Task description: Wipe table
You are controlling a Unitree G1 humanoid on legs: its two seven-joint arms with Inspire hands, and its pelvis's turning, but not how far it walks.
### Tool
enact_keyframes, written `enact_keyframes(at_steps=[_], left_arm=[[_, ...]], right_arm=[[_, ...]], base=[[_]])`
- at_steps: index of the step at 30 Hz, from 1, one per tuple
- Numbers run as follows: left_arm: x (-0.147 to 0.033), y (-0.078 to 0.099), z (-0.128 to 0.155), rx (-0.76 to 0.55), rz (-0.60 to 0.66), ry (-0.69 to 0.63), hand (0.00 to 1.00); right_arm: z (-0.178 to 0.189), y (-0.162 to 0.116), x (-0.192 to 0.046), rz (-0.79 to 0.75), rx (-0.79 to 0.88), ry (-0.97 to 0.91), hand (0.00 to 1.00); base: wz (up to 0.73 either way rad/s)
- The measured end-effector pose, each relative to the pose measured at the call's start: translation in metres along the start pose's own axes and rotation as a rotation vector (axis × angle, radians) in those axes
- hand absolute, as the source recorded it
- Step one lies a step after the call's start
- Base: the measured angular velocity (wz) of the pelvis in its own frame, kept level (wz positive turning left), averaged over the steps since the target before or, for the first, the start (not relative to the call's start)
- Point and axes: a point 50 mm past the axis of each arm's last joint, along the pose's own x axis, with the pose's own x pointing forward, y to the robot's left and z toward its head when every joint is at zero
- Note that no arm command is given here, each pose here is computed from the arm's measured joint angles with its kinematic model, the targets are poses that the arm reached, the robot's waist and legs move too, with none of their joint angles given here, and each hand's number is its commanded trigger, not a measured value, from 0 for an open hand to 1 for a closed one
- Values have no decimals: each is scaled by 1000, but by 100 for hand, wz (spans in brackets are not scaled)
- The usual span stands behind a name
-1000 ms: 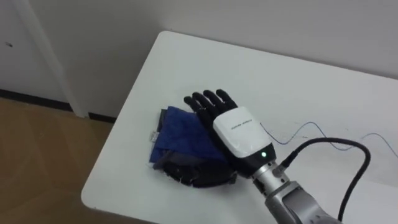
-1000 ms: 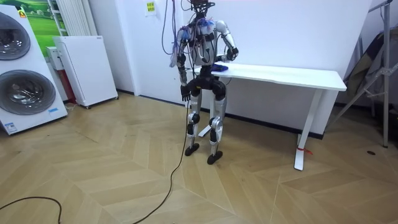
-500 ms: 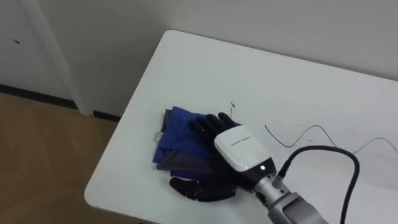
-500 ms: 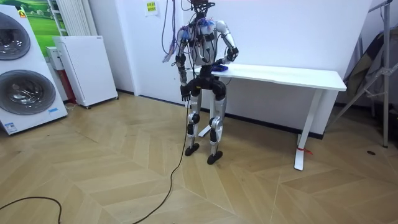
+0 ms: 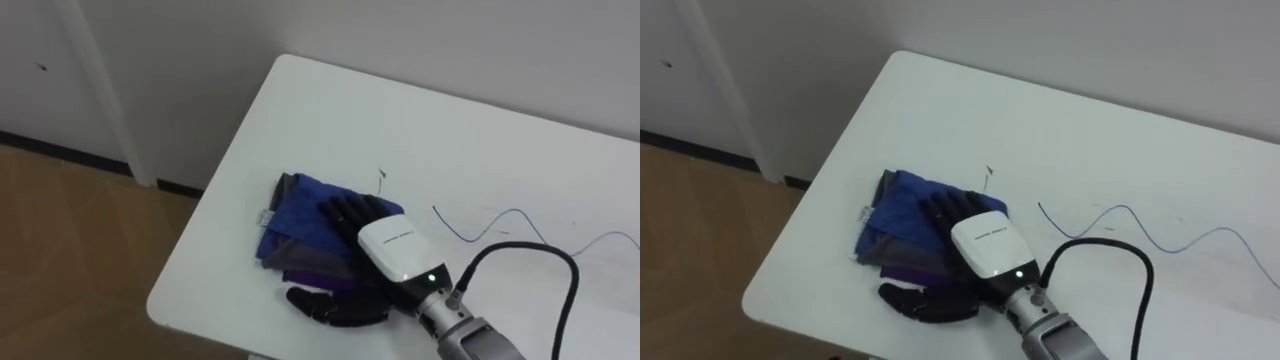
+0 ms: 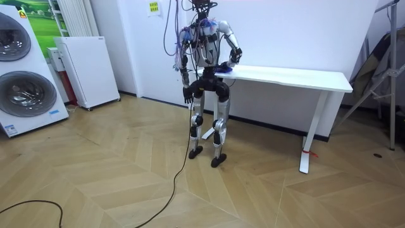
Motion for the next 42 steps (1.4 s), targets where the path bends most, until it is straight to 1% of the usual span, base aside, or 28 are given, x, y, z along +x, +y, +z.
enact_keyframes(at_steps=[7, 10, 14, 30, 39, 42], left_arm=[[-1, -3, -3, 14, -4, 9, 0], [-3, -7, -7, 15, -13, 17, 0], [-3, -8, -8, 15, -14, 17, 0], [-3, -6, -3, 17, -21, 0, 0], [-3, -5, -4, 17, -26, 6, 0], [-3, -6, -4, 17, -29, 9, 0]], right_arm=[[-16, -10, 0, -43, -5, 61, 0], [-25, -18, 0, -94, 26, 107, 0], [-29, -21, -1, -148, 50, 134, 0], [-26, -19, 1, -147, 54, 130, 0], [-27, -16, 1, -112, -24, 142, 0], [-27, -8, -1, -75, -31, 153, 0]], base=[[9], [0], [0], [-2], [1], [9]])
